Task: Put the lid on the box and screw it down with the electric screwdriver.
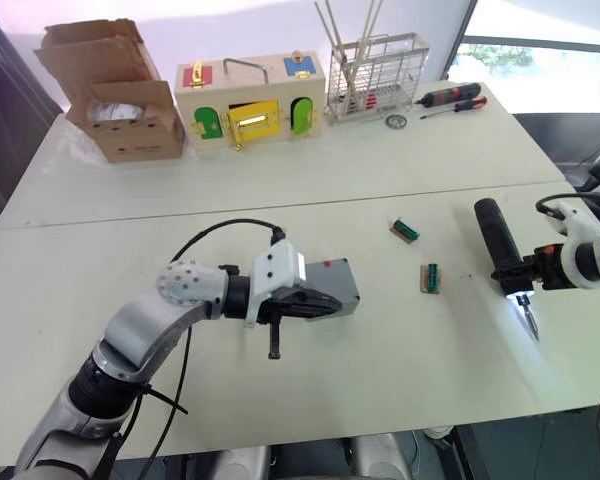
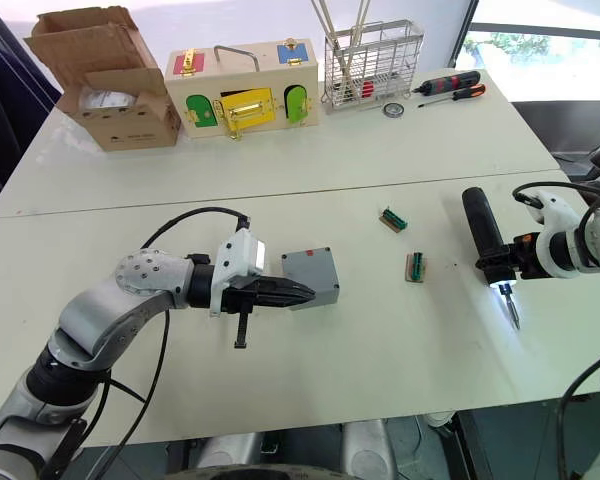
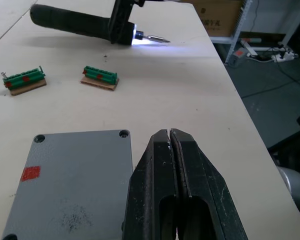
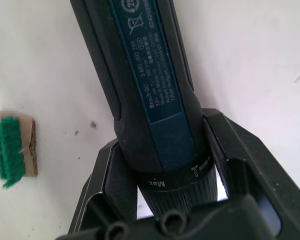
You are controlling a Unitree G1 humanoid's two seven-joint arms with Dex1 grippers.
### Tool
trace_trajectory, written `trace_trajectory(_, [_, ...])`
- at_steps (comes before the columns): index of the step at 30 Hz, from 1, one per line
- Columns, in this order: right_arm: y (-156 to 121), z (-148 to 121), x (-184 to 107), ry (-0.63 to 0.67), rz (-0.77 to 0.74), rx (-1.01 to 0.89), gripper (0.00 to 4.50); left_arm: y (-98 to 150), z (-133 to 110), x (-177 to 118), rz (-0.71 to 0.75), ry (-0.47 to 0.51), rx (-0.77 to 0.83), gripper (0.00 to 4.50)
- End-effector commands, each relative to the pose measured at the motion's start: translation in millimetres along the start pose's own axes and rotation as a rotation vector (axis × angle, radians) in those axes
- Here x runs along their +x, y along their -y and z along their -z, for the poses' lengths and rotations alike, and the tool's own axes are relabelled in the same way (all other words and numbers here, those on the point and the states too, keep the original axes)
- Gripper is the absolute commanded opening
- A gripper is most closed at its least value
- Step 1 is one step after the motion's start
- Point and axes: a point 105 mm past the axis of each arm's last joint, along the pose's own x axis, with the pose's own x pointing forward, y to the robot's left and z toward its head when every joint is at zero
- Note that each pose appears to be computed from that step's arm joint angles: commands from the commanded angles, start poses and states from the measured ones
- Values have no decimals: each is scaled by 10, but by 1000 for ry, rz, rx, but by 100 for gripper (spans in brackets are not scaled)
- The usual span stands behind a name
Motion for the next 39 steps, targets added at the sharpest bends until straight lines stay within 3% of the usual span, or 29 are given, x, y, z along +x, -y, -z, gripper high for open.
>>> trace_trajectory(1, [52, -172, -53, 65, 7, -24, 176, 42, -67, -11, 0, 5, 48, 0])
trace_trajectory(6, [69, -202, -2, 60, -1, -19, 176, 7, -48, -62, -28, -6, 40, 0])
trace_trajectory(8, [64, -209, 9, 57, -3, -24, 278, -29, -29, -107, -53, -14, 32, 0])
trace_trajectory(13, [16, -279, 26, 83, 6, -41, 445, -329, 50, -374, -198, -13, -20, 0])
trace_trajectory(18, [47, -517, -130, 215, 66, -120, 448, -567, 146, -684, -323, -41, -48, 0])
trace_trajectory(21, [-169, -885, -449, 435, 44, -291, 448, -571, 259, -827, -365, -92, -75, 0])
trace_trajectory(23, [-348, -955, -542, 510, 2, -398, 448, -534, 336, -864, -370, -125, -90, 0])
trace_trajectory(26, [-906, -722, -556, 542, -234, -646, 448, -432, 422, -810, -343, -148, -116, 0])
trace_trajectory(29, [-1493, -130, -383, 417, -529, -737, 448, -391, 544, -699, -321, -180, -131, 0])
trace_trajectory(31, [-1707, 134, -285, 360, -620, -767, 448, -412, 576, -628, -311, -184, -131, 0])
trace_trajectory(34, [-1902, 338, -128, 341, -675, -766, 448, -432, 554, -473, -278, -165, -128, 0])
trace_trajectory(39, [-2044, 382, 2, 372, -695, -741, 448, -472, 628, -354, -246, -210, -92, 0])
